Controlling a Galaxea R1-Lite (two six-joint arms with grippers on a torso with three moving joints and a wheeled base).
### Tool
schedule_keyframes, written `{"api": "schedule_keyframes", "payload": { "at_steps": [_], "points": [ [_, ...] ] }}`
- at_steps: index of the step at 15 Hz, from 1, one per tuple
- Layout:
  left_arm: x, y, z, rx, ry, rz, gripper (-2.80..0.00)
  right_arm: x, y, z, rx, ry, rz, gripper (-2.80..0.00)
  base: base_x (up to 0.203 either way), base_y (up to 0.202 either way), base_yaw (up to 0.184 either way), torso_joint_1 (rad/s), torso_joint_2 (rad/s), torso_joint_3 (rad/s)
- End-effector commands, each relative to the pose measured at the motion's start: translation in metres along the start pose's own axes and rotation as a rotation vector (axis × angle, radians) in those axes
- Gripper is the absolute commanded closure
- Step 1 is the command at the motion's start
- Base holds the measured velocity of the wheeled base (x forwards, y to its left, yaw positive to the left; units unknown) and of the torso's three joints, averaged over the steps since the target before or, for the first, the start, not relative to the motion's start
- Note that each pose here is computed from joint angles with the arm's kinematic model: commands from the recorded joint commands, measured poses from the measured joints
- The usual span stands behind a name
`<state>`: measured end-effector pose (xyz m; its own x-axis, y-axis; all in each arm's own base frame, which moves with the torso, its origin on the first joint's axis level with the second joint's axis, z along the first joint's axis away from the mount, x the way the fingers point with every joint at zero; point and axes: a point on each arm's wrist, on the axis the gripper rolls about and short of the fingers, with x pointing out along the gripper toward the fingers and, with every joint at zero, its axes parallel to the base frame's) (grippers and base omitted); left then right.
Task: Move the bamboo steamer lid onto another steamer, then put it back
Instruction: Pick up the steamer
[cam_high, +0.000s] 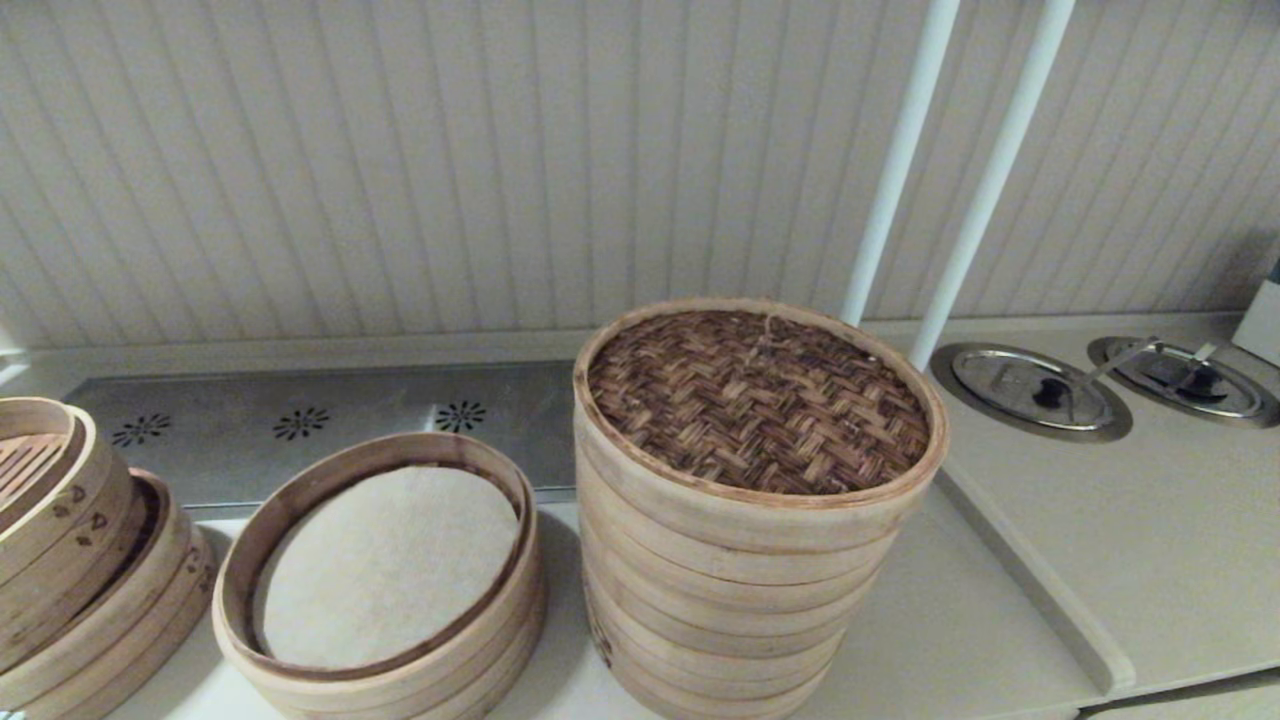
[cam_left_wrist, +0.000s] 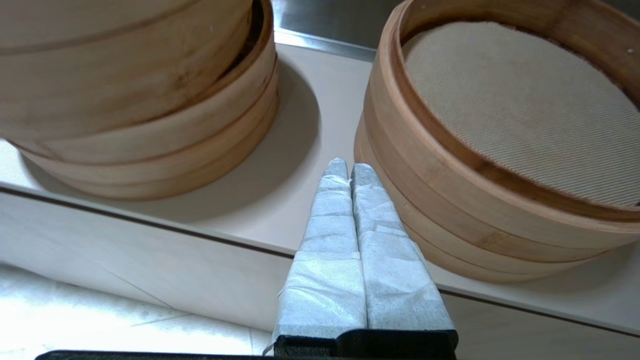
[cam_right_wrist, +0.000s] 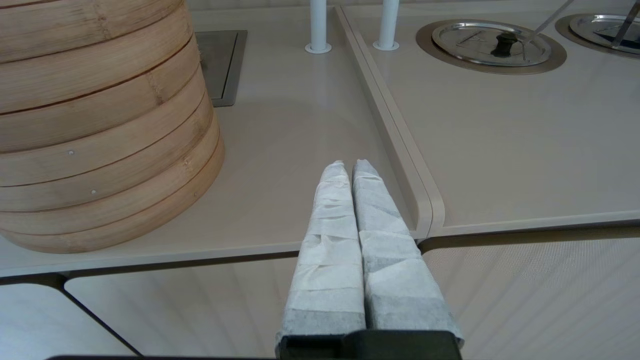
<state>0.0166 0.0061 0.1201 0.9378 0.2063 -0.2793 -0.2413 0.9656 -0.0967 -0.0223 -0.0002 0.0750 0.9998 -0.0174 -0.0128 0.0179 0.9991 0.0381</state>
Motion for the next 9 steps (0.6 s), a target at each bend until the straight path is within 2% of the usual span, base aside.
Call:
{"api": "schedule_keyframes", "payload": {
  "at_steps": [1, 9],
  "points": [
    [0.0038, 0.0005, -0.0098, -0.003, 0.014, 0.008, 0.00, 0.0002, 0.0000, -0.0004, 0.000, 0.003, 0.000, 0.00, 0.000, 0.000, 0.000, 0.000, 0.00, 0.000],
    [0.0053, 0.0002, -0.0115, -0.031, 0.010, 0.007, 0.00, 0.0003, 0.0000, -0.0008, 0.000, 0.004, -0.001, 0.00, 0.000, 0.000, 0.000, 0.000, 0.00, 0.000]
  ]
}}
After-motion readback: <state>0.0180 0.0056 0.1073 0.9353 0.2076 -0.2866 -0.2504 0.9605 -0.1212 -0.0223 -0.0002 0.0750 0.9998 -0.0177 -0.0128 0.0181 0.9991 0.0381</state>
